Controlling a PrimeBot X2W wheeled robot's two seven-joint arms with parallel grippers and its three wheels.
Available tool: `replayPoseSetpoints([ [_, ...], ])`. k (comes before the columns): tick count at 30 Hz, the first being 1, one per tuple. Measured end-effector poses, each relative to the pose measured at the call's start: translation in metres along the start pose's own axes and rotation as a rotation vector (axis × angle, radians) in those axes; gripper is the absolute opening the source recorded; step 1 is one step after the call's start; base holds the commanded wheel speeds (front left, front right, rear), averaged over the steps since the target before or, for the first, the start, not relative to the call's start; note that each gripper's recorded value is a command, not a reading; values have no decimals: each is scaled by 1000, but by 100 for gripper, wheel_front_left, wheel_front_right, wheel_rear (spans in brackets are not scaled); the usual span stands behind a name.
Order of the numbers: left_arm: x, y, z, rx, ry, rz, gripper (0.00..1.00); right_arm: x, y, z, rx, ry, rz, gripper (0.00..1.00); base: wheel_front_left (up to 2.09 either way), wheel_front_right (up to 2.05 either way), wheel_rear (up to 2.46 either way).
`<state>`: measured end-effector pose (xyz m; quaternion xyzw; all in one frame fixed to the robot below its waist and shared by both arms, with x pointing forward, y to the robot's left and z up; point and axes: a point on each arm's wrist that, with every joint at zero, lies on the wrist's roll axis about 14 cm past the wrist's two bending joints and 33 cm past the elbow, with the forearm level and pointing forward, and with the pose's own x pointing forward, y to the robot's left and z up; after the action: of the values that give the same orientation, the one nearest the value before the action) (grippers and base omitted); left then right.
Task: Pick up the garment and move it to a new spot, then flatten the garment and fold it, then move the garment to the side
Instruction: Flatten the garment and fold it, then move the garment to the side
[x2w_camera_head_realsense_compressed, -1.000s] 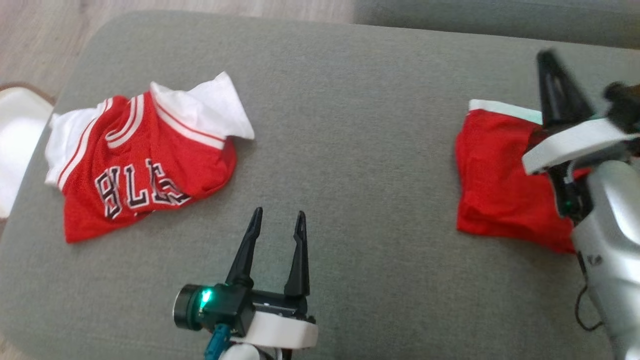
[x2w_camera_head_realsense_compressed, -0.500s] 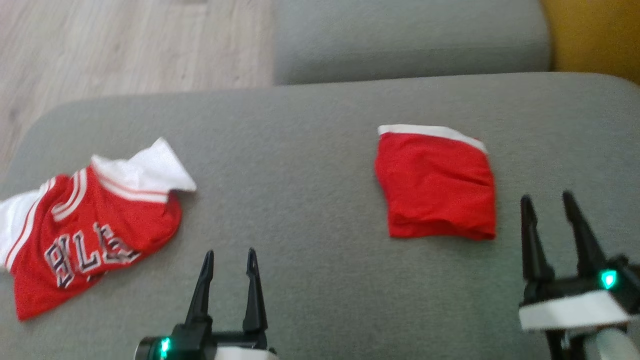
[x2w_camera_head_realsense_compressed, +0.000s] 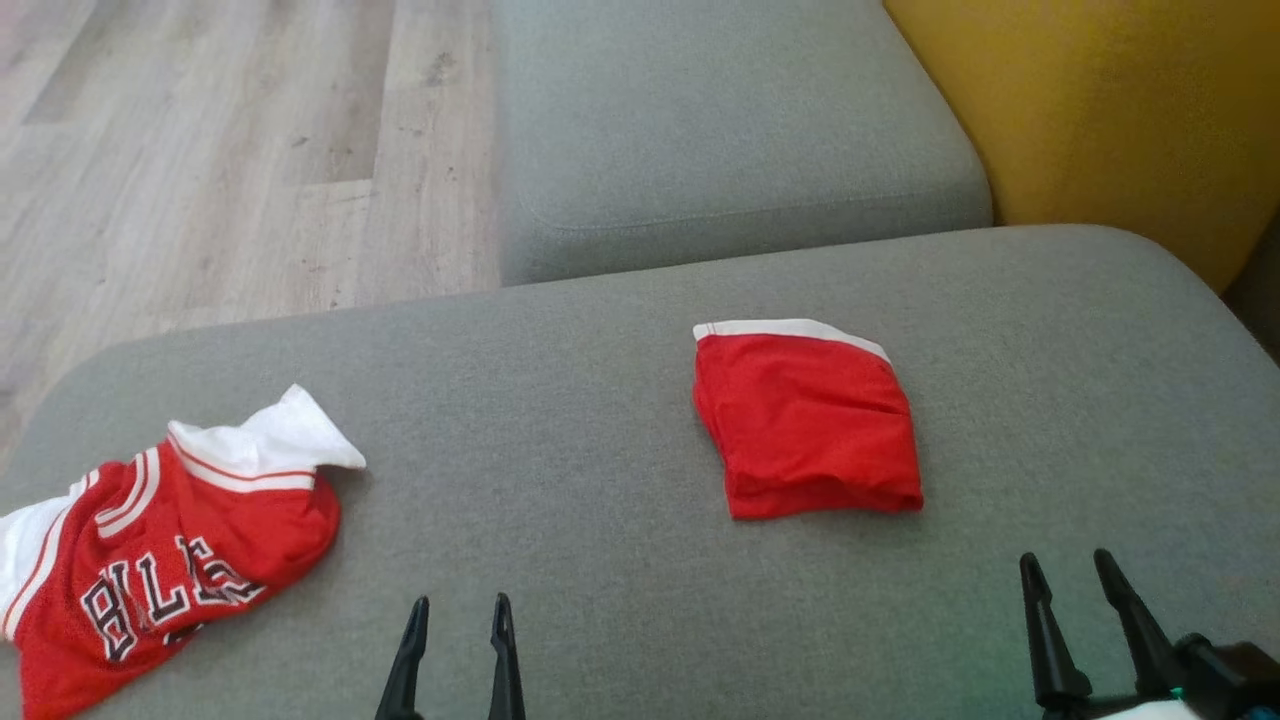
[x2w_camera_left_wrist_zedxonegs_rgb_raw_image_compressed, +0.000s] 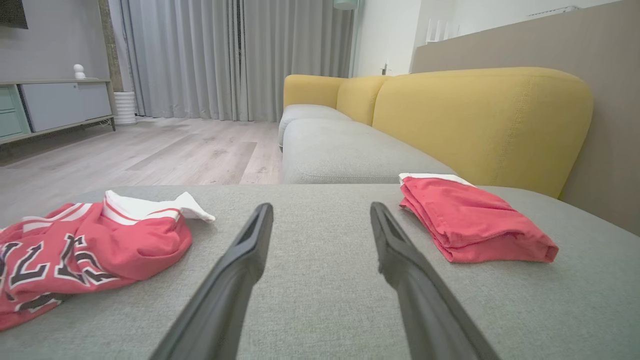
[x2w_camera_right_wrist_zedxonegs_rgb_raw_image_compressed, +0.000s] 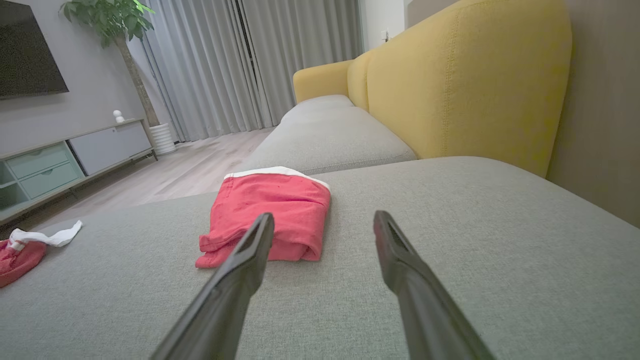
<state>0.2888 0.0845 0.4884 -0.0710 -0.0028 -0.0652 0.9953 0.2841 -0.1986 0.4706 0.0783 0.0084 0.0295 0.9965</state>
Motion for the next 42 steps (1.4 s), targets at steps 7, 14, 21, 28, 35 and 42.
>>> replayPoseSetpoints([
  [7, -4, 3, -1, -1, -1, 6, 100, 2, 5, -2, -2, 6, 19, 100, 0, 0, 0],
  [14, -6, 7, -2, -1, 0, 17, 100, 4, 13, -4, -3, 14, 45, 100, 0, 0, 0],
  [21, -7, 11, -1, 8, -5, 30, 100, 4, 16, -5, -3, 17, 55, 100, 0, 0, 0],
  [28, -5, 12, -5, 3, 15, 35, 100, 5, 18, -13, -1, 45, 59, 100, 0, 0, 0],
  [35, 0, 11, -22, -8, 82, 40, 100, 12, 8, -37, 34, 140, 35, 100, 0, 0, 0],
  [42, 25, 7, -36, -10, 137, 28, 100, 74, -8, -34, 76, 199, 11, 100, 0, 0, 0],
])
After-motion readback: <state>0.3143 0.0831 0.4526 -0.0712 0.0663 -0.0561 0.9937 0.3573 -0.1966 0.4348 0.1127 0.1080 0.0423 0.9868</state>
